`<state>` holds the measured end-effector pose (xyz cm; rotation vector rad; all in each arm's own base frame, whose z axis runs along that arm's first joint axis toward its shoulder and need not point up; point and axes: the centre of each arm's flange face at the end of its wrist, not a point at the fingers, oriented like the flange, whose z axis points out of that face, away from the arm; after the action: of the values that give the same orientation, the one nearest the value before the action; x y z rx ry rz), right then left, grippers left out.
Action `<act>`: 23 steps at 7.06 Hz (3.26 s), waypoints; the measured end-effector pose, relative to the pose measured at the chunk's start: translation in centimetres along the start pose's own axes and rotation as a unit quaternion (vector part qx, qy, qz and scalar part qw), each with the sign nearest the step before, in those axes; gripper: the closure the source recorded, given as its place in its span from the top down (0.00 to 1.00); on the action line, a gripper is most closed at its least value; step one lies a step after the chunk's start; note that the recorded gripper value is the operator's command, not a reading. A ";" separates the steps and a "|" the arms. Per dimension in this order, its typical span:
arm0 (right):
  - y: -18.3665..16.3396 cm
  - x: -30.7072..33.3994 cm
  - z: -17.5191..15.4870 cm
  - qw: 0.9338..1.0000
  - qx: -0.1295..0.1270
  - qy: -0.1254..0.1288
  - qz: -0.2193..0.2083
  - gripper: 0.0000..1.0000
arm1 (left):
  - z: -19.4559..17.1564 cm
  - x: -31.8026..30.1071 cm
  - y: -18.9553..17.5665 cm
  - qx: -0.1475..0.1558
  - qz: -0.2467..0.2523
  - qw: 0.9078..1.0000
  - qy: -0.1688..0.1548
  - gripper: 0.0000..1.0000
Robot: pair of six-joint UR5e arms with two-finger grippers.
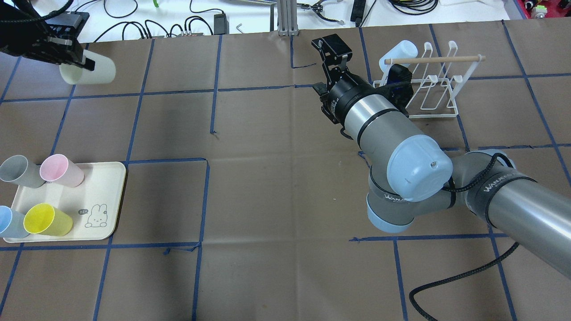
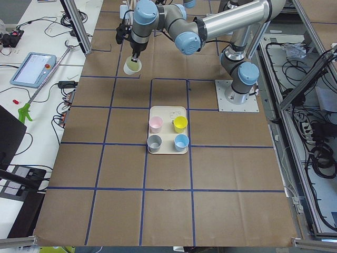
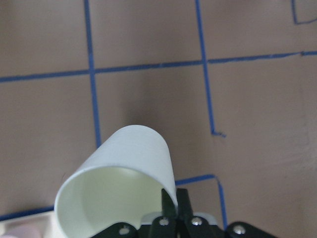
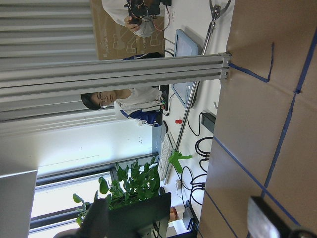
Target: Transfer IKEA cup to right arm and place on rack
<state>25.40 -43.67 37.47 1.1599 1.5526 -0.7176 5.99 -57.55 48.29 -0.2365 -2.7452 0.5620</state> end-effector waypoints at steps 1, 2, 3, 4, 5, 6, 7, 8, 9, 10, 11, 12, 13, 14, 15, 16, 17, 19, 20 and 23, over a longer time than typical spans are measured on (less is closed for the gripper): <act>0.1 0.0 0.1 1.000 -0.006 0.002 0.006 1.00 | 0.8 1.7 -0.9 0.052 0.029 0.998 0.034 0.03; 0.5 0.1 0.2 1.000 -0.024 0.004 0.008 1.00 | 2.4 4.4 -1.4 0.102 0.075 0.990 0.062 0.04; 0.8 0.1 0.3 0.999 -0.041 0.006 0.009 1.00 | 4.5 7.3 -1.2 0.145 0.126 0.978 0.080 0.04; 0.9 0.2 0.4 0.999 -0.049 0.008 0.009 1.00 | 6.9 9.8 0.0 0.187 0.173 0.962 0.094 0.04; 1.0 0.2 0.4 0.999 -0.052 0.010 0.009 1.00 | 9.0 11.4 1.7 0.223 0.206 0.946 0.110 0.05; 1.0 0.3 0.5 0.998 -0.055 0.012 0.009 1.00 | 10.4 12.6 3.6 0.251 0.228 0.932 0.130 0.05; 1.0 0.3 0.6 0.998 -0.059 0.017 0.010 1.00 | 11.3 13.7 5.6 0.273 0.246 0.917 0.156 0.05; 1.0 0.4 0.7 0.998 -0.061 0.023 0.012 1.00 | 12.3 14.9 8.0 0.291 0.259 0.903 0.182 0.05; 1.0 0.4 0.7 0.998 -0.062 0.026 0.016 1.00 | 13.2 16.5 10.3 0.304 0.270 0.891 0.201 0.05; 1.1 0.3 0.9 0.997 -0.062 0.028 0.025 1.00 | 14.1 18.8 12.1 0.309 0.284 0.881 0.217 0.05; 1.0 0.2 1.1 0.997 -0.063 0.031 0.035 1.00 | 14.9 20.9 13.2 0.306 0.297 0.876 0.225 0.05; 1.1 0.2 1.3 0.996 -0.065 0.035 0.041 1.00 | 15.5 22.1 13.7 0.302 0.304 0.876 0.224 0.05; 1.1 0.2 1.4 0.996 -0.066 0.037 0.044 1.00 | 15.8 22.7 14.0 0.298 0.306 0.876 0.224 0.06; 1.1 0.2 1.4 0.996 -0.066 0.038 0.046 0.99 | 15.9 23.0 14.1 0.297 0.307 0.876 0.224 0.06; 1.1 0.3 1.5 0.996 -0.066 0.041 0.046 0.99 | 16.0 23.1 14.1 0.296 0.307 0.876 0.224 0.06; 1.1 0.4 1.7 0.996 -0.066 0.046 0.047 0.99 | 16.0 23.1 14.1 0.296 0.307 0.876 0.224 0.06; 1.1 0.6 1.9 0.995 -0.066 0.051 0.049 0.99 | 16.0 23.1 14.1 0.296 0.307 0.876 0.224 0.06; 1.0 0.4 2.9 0.995 -0.067 0.055 0.049 0.99 | 16.0 23.1 14.1 0.296 0.307 0.877 0.224 0.06; 1.3 0.2 3.3 0.995 -0.069 0.059 0.049 0.99 | 16.0 23.1 14.1 0.296 0.307 0.877 0.224 0.06; 2.6 0.3 4.2 0.993 -0.081 0.067 0.046 0.98 | 16.0 23.2 14.1 0.296 0.307 0.876 0.223 0.07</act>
<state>29.39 -46.28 36.19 1.1691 1.6246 -0.4508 -19.83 -45.16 35.23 -0.9549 -1.8990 1.2856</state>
